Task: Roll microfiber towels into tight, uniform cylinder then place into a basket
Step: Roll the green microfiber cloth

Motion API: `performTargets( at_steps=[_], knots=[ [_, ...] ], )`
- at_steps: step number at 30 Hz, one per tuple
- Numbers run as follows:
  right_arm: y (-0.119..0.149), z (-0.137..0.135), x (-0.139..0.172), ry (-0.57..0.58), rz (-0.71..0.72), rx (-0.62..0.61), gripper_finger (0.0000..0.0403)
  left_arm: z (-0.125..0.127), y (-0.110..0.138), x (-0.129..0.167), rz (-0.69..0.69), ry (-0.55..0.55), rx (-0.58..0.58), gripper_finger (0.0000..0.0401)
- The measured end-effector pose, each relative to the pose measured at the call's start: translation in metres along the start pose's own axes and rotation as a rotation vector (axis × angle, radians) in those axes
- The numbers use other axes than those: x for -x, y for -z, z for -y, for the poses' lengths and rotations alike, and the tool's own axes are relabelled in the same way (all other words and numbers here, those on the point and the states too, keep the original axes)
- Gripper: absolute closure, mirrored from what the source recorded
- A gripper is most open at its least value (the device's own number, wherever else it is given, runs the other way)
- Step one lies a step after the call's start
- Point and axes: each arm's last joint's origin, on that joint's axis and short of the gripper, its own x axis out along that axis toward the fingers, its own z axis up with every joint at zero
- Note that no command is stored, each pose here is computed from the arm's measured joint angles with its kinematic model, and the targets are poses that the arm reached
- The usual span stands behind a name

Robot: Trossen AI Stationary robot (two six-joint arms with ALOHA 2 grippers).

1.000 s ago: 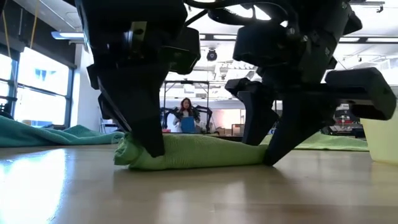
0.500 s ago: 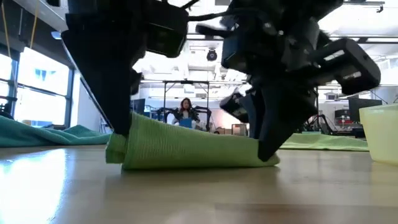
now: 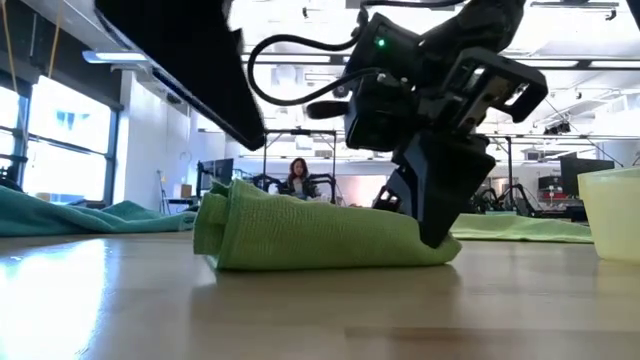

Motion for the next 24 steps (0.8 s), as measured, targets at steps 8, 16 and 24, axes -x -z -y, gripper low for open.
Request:
performTargets(
  at_steps=[8,16,24],
  knots=[
    [-0.001,0.004,0.003,0.008,0.005,-0.011,0.0395,0.004,0.007,-0.021,-0.013,-0.018,-0.089,0.0208],
    [-0.001,0.007,0.005,0.014,0.012,-0.018,0.0395,0.002,0.017,-0.042,-0.043,-0.090,-0.059,0.0205],
    [-0.002,0.007,0.006,0.012,0.015,0.014,0.0391,-0.011,0.018,-0.055,-0.078,-0.157,0.115,0.0259]
  ],
)
